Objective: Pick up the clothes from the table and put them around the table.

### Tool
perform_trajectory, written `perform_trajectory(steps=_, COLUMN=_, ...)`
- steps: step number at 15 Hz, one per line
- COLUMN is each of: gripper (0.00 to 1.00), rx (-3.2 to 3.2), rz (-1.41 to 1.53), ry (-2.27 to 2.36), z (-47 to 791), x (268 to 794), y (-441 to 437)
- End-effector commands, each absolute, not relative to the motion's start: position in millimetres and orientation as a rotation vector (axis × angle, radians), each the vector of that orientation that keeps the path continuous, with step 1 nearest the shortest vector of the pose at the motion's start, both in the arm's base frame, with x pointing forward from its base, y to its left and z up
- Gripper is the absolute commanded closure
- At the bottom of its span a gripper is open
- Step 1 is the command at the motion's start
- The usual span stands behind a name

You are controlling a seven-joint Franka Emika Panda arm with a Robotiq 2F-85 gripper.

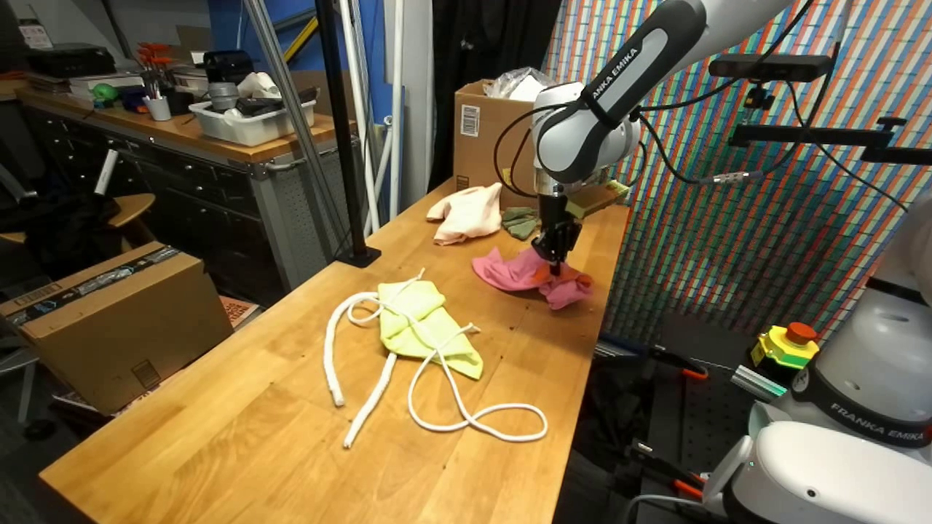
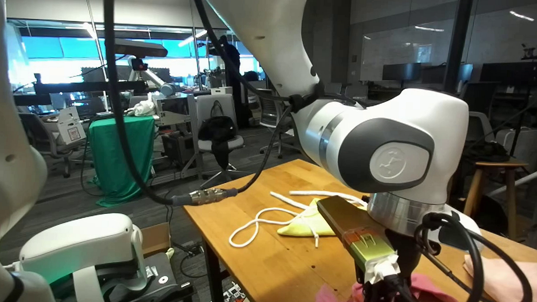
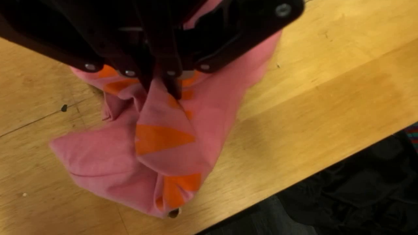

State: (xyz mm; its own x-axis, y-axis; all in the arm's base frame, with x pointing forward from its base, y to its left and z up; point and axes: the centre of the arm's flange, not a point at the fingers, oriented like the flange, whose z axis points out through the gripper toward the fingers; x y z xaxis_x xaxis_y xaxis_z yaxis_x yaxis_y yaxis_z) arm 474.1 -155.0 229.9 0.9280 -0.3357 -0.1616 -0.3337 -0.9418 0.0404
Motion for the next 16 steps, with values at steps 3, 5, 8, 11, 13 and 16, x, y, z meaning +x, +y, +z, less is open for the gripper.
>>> perform_trajectory(steps=3, gripper=0.97, rx=3.071, rz=-0.209, ry=-0.642, z=240.3, x=449.3, y=-162.7)
perform_trajectory(steps=5, gripper=0.97, rx=3.065, rz=-0.207, ry=-0.662, z=240.7, x=446.9, y=-164.9)
perform_trajectory(steps=8, gripper=0.85, rx=3.058, rz=-0.217, ry=-0.662, z=239.7, x=447.8, y=-164.4)
perform_trajectory(steps=11, gripper=0.5, rx=3.058, rz=-0.228, ry=-0.645, z=238.1, x=450.8, y=-161.1)
perform_trajectory(steps=13, gripper=0.35, rx=3.058, rz=-0.218, ry=-0.609, z=239.3, x=453.0, y=-155.1)
perform_trajectory(steps=16, gripper=0.13, rx=3.059, rz=-0.177, ry=-0.475, z=246.1, x=461.3, y=-129.6)
